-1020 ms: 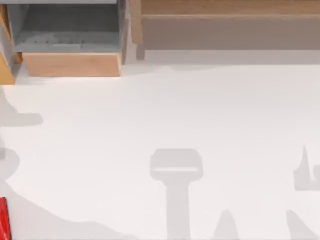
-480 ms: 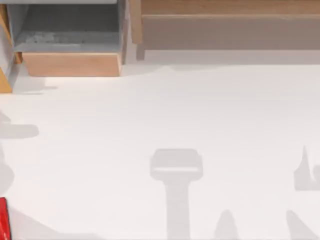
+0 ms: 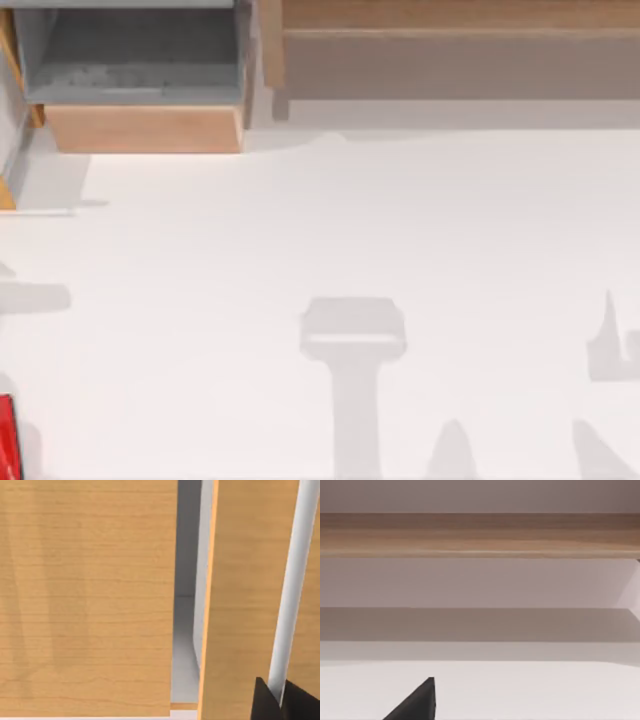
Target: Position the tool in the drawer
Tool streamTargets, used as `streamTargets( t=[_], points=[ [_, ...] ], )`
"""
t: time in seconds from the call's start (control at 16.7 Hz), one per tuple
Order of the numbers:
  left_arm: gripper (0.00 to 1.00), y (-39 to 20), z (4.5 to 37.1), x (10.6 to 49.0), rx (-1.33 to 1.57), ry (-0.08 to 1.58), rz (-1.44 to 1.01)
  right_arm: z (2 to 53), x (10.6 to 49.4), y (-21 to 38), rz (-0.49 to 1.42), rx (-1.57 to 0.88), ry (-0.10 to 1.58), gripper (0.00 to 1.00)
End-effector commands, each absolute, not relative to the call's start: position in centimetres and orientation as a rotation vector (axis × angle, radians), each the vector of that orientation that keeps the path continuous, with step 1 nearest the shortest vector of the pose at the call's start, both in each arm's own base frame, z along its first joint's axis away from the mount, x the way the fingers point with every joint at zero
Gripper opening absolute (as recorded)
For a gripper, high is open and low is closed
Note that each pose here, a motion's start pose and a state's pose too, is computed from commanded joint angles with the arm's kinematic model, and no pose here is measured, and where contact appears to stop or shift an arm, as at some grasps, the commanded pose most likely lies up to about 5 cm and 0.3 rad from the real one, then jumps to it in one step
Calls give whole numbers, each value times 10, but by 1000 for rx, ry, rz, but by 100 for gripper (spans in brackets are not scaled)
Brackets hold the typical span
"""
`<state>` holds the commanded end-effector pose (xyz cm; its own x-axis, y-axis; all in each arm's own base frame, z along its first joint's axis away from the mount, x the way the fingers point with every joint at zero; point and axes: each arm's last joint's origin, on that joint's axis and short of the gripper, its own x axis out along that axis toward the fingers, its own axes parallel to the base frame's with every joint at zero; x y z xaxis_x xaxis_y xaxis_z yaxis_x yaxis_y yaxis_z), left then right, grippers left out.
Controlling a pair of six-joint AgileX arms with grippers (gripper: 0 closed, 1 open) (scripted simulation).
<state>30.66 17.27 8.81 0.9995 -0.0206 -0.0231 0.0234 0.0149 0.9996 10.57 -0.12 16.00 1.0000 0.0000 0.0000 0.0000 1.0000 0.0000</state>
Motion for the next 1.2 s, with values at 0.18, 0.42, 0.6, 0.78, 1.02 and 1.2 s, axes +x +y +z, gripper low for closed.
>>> streamTargets(
  t=[0.18,0.42,0.6,0.78,1.02,1.2],
  points=[
    [0,175,90,303,1565,-5,-26,160,106,-1,0,0,0,100],
    [0,174,86,272,1553,5,-40,160,106,-1,0,0,0,100],
    [0,173,86,248,1551,7,-40,160,106,-1,0,0,0,100],
    [0,174,88,245,1556,3,-35,160,106,-1,0,0,0,100],
    [23,174,88,245,1556,3,-35,160,106,-1,0,0,0,100],
    [45,174,88,245,1556,3,-35,160,106,-1,0,0,0,100]
  ],
)
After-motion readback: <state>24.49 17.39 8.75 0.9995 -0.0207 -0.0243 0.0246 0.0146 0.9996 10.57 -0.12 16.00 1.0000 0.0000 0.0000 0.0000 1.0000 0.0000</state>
